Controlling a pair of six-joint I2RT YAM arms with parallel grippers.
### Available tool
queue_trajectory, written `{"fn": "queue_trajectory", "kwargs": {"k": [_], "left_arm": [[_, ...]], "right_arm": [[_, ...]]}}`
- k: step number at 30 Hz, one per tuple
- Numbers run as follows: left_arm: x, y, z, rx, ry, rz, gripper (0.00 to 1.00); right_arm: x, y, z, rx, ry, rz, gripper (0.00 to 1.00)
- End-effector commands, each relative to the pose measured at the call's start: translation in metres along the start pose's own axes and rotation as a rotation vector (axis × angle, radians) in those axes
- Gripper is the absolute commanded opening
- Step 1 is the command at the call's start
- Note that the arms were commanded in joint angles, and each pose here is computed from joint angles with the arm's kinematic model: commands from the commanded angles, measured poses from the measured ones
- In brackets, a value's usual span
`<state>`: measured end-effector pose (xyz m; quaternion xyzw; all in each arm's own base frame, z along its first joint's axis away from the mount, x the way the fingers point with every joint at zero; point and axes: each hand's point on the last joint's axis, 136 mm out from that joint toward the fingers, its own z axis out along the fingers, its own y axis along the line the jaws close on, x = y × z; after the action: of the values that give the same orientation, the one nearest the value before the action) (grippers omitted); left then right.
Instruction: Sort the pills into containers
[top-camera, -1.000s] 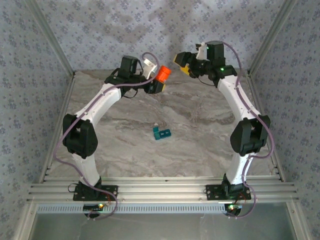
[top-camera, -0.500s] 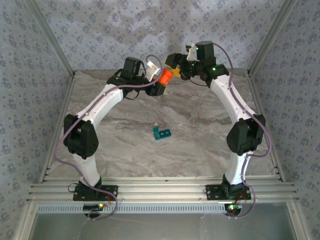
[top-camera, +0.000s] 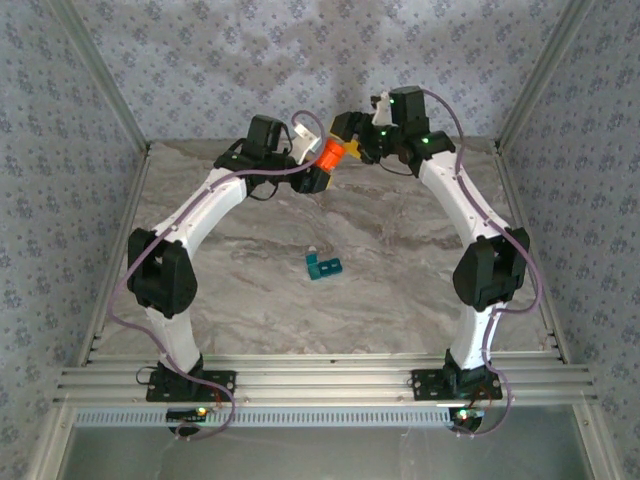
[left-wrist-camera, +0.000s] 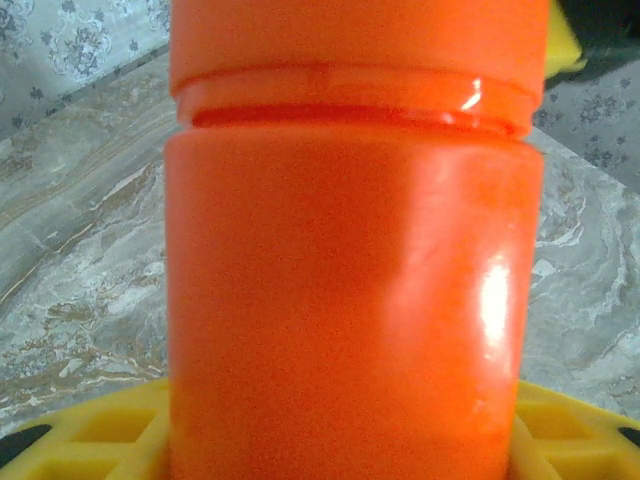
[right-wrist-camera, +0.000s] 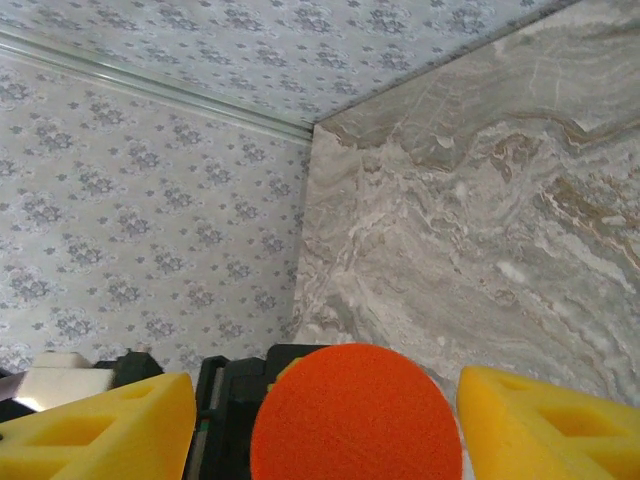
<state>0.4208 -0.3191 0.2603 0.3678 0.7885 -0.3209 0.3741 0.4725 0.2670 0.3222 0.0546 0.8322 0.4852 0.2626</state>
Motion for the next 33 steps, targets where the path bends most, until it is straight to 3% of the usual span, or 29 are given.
{"fn": "queue_trajectory", "kwargs": {"k": [1, 8, 12, 16, 20, 27, 33], "left_arm": [[-0.040, -0.016, -0.019, 0.008, -0.102, 0.073, 0.00], [-0.039, -0.017, -0.020, 0.008, -0.101, 0.072, 0.00], [-0.041, -0.017, -0.020, 0.006, -0.104, 0.073, 0.00], [-0.043, -0.017, -0.021, 0.001, -0.113, 0.070, 0.00], [-0.051, -0.014, -0.027, 0.015, -0.155, 0.037, 0.00], [-0.069, -0.017, -0.042, 0.080, -0.242, -0.011, 0.00], [-0.066, -0.017, -0.043, 0.075, -0.232, -0.005, 0.00]], "right_arm": [[0.009, -0.006, -0.001, 0.018, 0.020, 0.017, 0.71], [0.009, -0.007, -0.002, 0.018, 0.020, 0.015, 0.70], [0.012, -0.004, 0.000, -0.001, 0.033, -0.001, 0.62], [0.019, -0.002, 0.000, -0.035, 0.061, -0.060, 0.48], [0.023, -0.001, -0.006, -0.086, 0.066, -0.153, 0.44], [0.022, -0.013, -0.018, -0.116, 0.044, -0.267, 0.47], [0.006, -0.003, -0.040, -0.151, -0.018, -0.303, 0.70]]}}
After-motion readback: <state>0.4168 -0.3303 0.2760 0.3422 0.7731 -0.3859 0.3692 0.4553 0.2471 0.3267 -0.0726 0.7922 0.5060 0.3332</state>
